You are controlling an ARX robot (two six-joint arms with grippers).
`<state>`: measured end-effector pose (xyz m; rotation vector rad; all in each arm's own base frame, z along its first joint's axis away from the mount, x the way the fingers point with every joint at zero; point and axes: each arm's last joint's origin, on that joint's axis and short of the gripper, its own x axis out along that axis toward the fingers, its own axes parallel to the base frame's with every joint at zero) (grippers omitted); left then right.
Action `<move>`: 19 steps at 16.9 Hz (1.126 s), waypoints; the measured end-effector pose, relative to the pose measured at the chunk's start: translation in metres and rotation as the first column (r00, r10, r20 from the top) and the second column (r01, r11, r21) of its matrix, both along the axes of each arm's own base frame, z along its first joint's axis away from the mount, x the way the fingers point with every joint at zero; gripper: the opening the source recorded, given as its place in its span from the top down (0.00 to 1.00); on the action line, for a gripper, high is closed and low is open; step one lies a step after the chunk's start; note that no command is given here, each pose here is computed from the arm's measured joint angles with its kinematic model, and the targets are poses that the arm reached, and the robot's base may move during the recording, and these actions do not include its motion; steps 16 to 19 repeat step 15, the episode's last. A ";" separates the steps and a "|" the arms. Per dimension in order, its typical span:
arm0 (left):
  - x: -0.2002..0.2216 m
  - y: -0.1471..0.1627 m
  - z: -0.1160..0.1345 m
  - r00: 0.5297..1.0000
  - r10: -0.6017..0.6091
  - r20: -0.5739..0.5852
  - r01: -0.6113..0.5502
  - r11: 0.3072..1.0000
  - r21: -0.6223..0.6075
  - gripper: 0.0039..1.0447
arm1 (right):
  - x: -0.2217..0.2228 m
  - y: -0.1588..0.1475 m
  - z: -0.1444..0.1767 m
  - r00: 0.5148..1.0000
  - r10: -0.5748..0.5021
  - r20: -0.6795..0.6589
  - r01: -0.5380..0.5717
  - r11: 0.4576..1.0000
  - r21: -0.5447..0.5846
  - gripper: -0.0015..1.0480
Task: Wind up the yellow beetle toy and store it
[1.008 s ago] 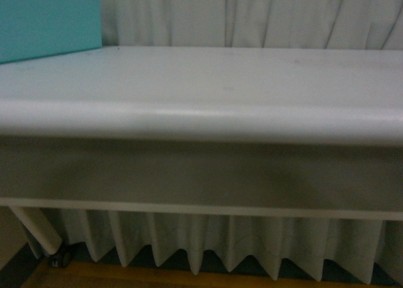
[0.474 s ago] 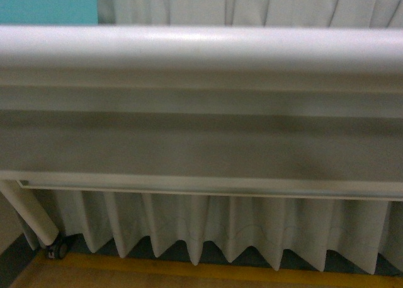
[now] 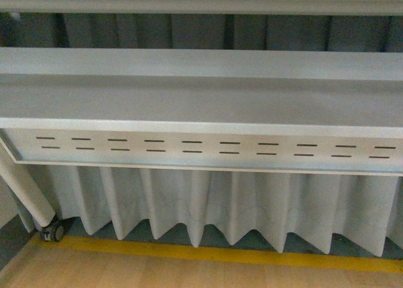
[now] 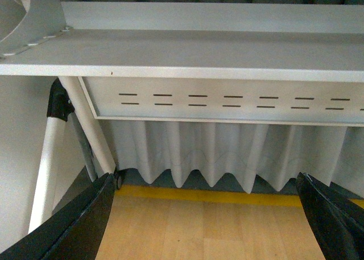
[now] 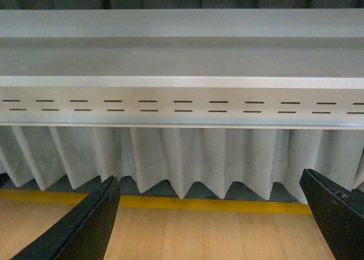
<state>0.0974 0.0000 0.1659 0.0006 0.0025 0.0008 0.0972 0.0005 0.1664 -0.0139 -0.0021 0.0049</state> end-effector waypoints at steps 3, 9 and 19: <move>0.000 0.000 0.000 1.000 0.000 0.001 0.000 1.000 0.000 0.06 | 0.000 0.000 0.000 1.000 0.000 0.000 0.000 1.000 0.000 0.06; 0.000 0.000 0.000 1.000 0.000 0.001 0.000 1.000 0.000 0.06 | 0.000 0.000 0.000 1.000 0.000 0.000 0.000 1.000 0.000 0.06; 0.000 0.000 0.000 1.000 0.000 0.001 0.000 1.000 0.000 0.06 | 0.000 0.000 0.000 1.000 0.000 0.000 0.000 1.000 0.000 0.06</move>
